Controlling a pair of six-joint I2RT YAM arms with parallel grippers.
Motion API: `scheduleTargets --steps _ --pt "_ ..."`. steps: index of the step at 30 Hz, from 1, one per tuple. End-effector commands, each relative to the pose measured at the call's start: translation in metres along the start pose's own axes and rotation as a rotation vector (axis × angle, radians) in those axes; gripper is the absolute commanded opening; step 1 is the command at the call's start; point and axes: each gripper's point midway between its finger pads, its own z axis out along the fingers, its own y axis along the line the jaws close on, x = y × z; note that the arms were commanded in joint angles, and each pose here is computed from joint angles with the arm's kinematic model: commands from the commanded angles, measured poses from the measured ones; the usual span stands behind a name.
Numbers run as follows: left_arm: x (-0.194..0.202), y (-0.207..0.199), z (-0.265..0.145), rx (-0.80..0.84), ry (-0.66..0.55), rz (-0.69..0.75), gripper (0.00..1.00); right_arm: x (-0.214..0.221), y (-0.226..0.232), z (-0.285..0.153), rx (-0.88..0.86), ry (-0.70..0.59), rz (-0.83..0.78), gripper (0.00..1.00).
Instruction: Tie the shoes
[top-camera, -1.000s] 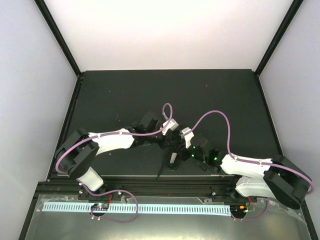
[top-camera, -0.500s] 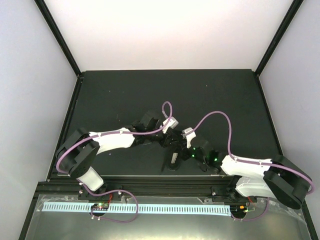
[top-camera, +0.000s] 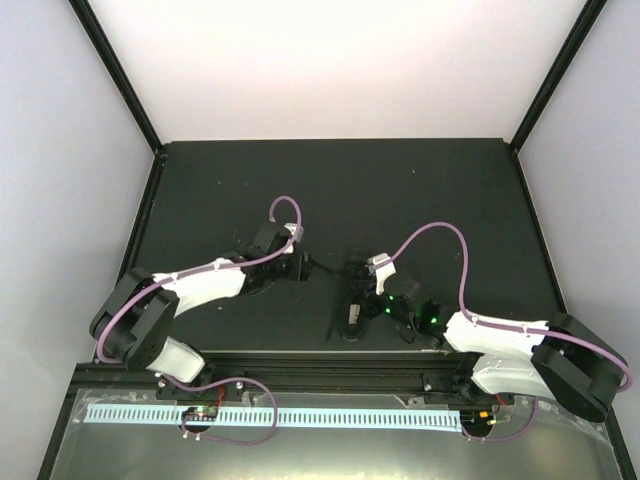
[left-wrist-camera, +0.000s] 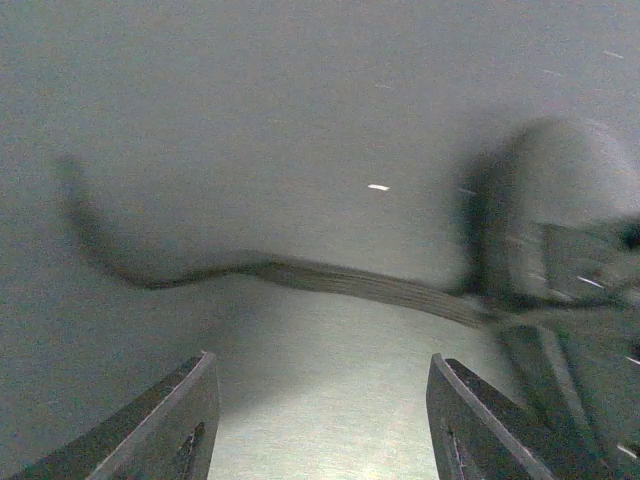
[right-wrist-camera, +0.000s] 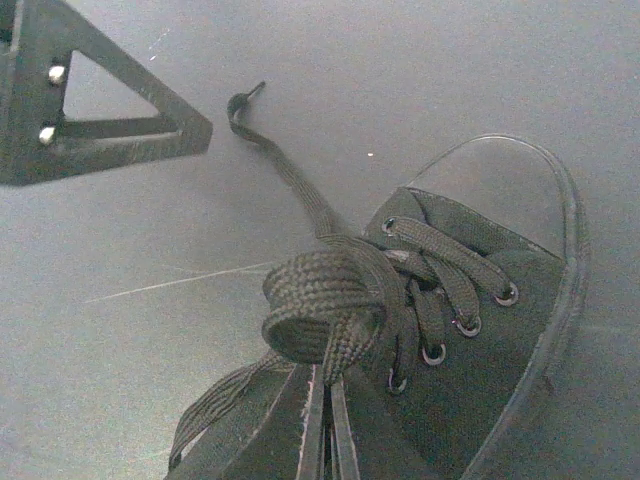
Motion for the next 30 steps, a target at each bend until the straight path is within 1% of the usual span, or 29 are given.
scheduleTargets --steps 1,5,8,16,22,27,30 --pt "-0.010 0.058 -0.004 -0.268 -0.048 -0.163 0.58 -0.021 -0.003 -0.003 0.018 -0.094 0.025 0.02" --pt "-0.015 0.076 0.001 -0.345 -0.038 -0.204 0.56 -0.021 -0.002 -0.002 0.014 -0.088 0.022 0.02" --pt "-0.019 0.079 0.008 -0.358 -0.031 -0.215 0.55 -0.019 -0.002 -0.002 0.014 -0.085 0.023 0.01" --pt "-0.024 0.081 0.031 -0.325 -0.017 -0.228 0.54 -0.019 0.000 -0.001 0.004 -0.084 0.022 0.02" --pt "-0.022 0.083 0.046 -0.319 0.011 -0.234 0.56 -0.016 0.001 0.001 -0.002 -0.073 0.020 0.02" --pt "-0.026 0.087 0.057 -0.322 0.011 -0.239 0.49 -0.016 0.001 0.001 -0.007 -0.074 0.023 0.02" --pt "-0.026 0.090 0.063 -0.326 0.017 -0.238 0.41 -0.015 0.001 0.001 -0.006 -0.073 0.025 0.02"
